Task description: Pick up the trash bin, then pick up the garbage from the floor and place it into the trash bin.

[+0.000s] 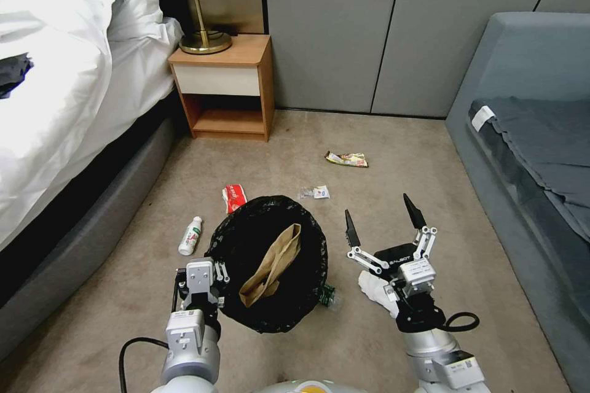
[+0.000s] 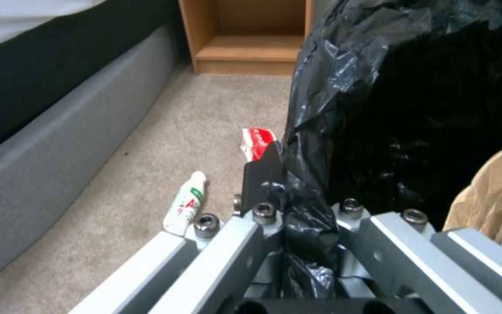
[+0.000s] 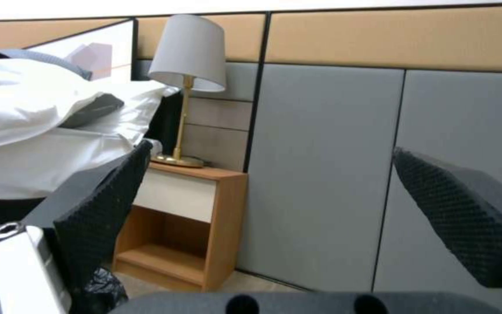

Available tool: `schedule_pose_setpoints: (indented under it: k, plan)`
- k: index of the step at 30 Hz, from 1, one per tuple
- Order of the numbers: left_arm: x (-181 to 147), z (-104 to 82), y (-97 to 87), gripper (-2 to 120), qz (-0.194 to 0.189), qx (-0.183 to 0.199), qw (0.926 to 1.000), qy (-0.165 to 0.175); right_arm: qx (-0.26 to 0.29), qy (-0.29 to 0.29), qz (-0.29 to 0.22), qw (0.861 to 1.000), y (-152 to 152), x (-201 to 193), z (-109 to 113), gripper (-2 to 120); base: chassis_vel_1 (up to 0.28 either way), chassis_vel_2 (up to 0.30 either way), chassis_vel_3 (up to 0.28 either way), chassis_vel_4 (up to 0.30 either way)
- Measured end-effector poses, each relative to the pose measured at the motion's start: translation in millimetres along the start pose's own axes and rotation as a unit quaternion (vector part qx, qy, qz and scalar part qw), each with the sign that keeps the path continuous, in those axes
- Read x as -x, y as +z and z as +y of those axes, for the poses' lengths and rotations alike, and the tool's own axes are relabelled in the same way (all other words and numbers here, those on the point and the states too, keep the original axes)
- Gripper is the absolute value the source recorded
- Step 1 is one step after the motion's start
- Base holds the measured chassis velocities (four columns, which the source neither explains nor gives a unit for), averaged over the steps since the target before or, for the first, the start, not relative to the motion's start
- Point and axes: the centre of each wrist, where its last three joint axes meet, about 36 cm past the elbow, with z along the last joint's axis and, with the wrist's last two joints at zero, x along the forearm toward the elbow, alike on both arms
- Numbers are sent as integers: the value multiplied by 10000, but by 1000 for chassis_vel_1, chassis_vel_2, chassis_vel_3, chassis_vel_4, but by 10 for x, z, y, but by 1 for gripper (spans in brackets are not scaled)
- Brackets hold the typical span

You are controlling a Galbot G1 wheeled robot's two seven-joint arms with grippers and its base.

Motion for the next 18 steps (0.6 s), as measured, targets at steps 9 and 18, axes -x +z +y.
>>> schedule_pose_setpoints:
  k: [9,18]
  plan:
    - [4,0,-3,1,-12,0,10000,0,-3,1,7,10000,-4,6,-4,100,0,0,0,0]
    - [19,11,-11,1,-36,-5,10000,-16,-96,56,152,9998,80,30,-157,100,0,0,0,0]
